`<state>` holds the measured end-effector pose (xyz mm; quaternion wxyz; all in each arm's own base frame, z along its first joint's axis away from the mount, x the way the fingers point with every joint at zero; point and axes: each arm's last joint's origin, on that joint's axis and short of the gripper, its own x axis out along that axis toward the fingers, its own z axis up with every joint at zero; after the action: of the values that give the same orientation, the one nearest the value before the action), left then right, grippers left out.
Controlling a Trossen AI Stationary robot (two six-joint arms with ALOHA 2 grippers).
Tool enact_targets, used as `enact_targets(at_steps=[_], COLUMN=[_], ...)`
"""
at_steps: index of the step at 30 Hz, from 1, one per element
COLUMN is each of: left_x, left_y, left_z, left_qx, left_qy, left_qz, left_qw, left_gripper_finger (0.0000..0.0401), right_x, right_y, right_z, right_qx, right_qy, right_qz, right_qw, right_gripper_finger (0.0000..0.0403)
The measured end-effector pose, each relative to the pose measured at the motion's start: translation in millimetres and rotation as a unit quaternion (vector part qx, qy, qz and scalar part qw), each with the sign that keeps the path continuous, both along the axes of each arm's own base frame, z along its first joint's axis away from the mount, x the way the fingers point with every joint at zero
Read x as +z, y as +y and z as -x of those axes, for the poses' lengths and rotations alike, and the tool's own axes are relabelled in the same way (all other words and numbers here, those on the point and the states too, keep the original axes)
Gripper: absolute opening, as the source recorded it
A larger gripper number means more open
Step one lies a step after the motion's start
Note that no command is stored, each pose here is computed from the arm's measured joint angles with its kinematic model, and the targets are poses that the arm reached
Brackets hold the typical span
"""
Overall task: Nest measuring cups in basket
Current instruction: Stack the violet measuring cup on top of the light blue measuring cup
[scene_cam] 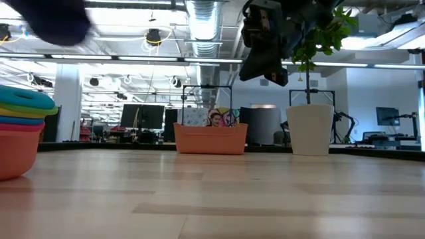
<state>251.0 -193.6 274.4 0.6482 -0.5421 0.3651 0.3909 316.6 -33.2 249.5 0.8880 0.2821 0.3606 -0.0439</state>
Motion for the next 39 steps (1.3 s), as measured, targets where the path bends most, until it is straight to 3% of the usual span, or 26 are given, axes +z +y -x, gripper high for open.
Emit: enact_targets(at_steps=[5, 12, 18, 39], left_x=[-1, -14, -20, -23], left_y=[-14, -12, -12, -7], left_z=[13, 26, 23, 20], left_qx=[-0.033, -0.048, -0.042, -0.014], left_qy=[0.015, 0.085, 0.085, 0.084], left_qz=[0.007, 0.003, 0.025, 0.026], left_qw=[0.999, 0.995, 0.995, 0.996], left_gripper_finger=[0.0001, 0.0001, 0.0002, 0.0002], right_x=[0, 0, 1, 1], right_y=[-1, -1, 1, 1], right_z=[0, -1, -1, -1], right_qx=[-0.016, -0.024, -0.025, -0.024], right_qy=[0.0, -0.001, -0.002, -0.002], right_qz=[0.004, 0.001, -0.004, -0.002], right_qw=[1.0, 1.0, 1.0, 1.0], right_gripper_finger=[0.0059, 0.0059, 0.0059, 0.0059])
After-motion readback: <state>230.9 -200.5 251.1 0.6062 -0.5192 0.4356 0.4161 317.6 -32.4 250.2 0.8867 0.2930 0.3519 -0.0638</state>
